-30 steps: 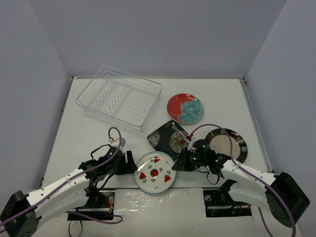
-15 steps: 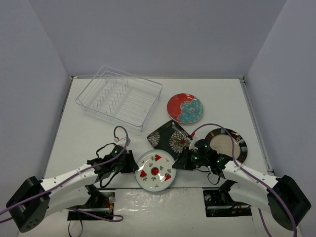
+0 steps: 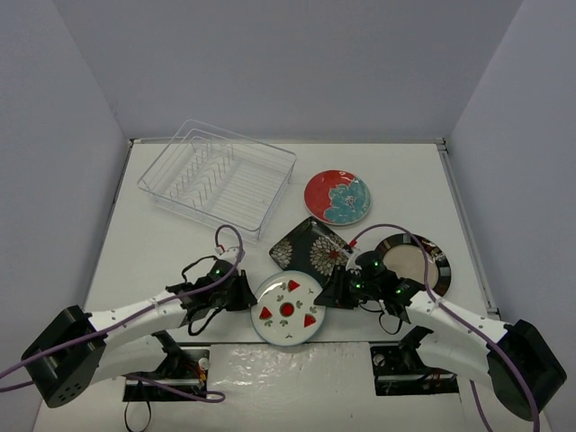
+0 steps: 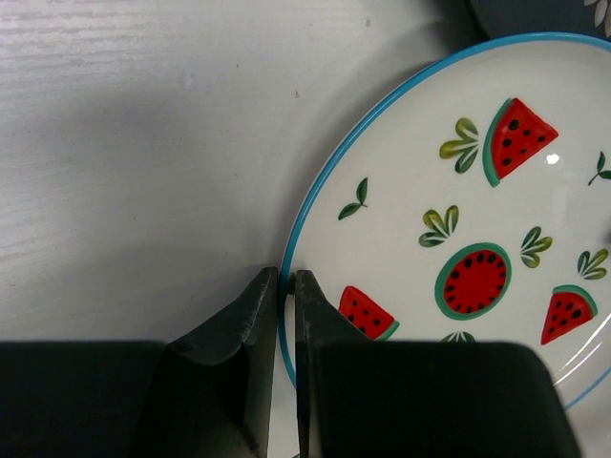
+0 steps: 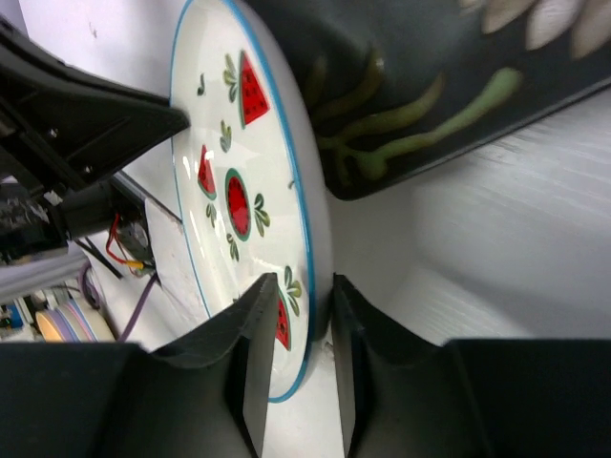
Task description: Load the plates into the dish rack
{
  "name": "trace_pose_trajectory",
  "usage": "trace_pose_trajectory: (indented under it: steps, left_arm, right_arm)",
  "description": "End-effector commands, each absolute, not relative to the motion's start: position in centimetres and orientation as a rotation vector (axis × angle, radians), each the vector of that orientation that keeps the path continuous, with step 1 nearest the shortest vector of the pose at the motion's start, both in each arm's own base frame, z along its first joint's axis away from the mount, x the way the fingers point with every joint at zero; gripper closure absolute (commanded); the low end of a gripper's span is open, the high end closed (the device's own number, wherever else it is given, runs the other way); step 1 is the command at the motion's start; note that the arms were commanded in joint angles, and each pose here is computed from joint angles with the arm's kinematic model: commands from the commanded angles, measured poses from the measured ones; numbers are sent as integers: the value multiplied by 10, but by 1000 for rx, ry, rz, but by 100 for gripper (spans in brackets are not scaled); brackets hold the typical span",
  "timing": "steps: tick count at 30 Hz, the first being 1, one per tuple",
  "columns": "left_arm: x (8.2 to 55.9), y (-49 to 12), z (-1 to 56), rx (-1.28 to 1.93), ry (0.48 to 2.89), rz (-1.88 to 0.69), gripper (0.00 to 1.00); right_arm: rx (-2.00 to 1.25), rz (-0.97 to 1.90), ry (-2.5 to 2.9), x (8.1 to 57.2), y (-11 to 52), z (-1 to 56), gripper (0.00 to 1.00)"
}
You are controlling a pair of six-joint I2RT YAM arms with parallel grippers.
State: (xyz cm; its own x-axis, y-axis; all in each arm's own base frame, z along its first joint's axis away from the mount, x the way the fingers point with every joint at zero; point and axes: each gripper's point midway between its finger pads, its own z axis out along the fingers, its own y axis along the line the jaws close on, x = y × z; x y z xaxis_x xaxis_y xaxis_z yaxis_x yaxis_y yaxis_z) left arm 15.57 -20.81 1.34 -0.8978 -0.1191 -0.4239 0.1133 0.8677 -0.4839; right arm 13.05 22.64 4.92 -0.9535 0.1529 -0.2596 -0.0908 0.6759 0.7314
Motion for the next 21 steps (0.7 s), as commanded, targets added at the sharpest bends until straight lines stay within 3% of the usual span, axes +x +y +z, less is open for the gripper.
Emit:
trace_pose_trajectory:
  steps: [1,6,12,19,21]
  left_arm:
    - [139,-206,-7,29,2670,-668,100]
    - [136,-203,-9,3,2661,-682,100]
    - [137,-202,-2,-7,2631,-697,100]
    - [138,-202,3,-33,2601,-720,100]
    - [140,-204,8,-31,2580,-740,100]
  right_arm:
    - [-98,1437,2407,137,266,104,66]
    - [-116,1450,2433,132,274,101,47]
    - [-128,1440,2438,133,279,97,48]
    - [-142,1457,2433,134,285,91,69]
    - [-149,1457,2436,133,285,90,81]
